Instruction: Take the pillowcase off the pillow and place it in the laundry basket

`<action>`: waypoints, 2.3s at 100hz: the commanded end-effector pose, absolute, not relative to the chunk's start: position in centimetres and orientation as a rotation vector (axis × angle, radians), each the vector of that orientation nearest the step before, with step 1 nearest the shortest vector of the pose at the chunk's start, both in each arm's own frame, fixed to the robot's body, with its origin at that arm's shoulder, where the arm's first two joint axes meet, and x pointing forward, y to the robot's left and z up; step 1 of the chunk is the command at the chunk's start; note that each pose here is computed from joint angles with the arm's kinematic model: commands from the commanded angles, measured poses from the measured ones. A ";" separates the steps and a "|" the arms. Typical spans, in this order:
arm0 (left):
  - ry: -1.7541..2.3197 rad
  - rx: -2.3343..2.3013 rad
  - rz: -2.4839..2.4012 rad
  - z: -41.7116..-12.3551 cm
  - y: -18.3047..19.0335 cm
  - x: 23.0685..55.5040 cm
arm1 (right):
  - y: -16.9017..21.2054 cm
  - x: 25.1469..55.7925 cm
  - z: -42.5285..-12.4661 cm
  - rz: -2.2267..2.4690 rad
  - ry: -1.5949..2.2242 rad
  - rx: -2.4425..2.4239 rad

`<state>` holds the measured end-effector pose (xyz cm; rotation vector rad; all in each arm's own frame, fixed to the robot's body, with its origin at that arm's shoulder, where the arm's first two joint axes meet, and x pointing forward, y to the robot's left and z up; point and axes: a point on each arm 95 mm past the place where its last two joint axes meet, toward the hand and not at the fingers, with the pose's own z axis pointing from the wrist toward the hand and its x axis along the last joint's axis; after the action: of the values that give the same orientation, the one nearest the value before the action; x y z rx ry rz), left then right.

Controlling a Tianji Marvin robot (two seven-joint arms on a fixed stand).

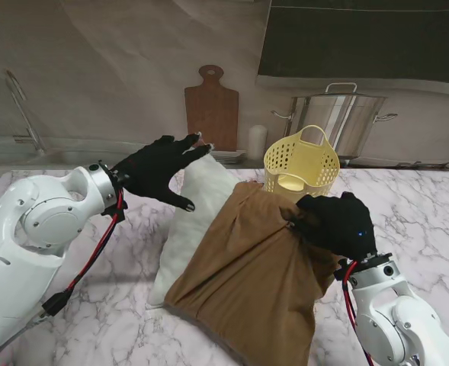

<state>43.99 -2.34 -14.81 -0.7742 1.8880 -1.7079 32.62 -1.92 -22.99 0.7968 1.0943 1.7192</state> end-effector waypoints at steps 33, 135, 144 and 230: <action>1.992 -0.830 -1.539 -15.6 -2.5 46.7 | -0.5 31.9 -22.4 1.901 1.111 0.660; 1.975 -0.950 -1.775 -19.2 -7.4 47.1 | 0.5 31.7 -22.3 2.023 1.041 0.570; 1.927 -0.924 -1.807 -19.2 -7.4 47.0 | 0.3 31.7 -22.4 2.020 1.032 0.577; 1.677 -0.606 -1.867 -15.7 -3.4 43.6 | -3.4 30.5 -23.2 1.688 1.089 0.760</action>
<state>43.73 -3.63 -15.66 -0.6143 1.6626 -1.8847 30.54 -2.86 -22.85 0.7478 1.0952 1.7122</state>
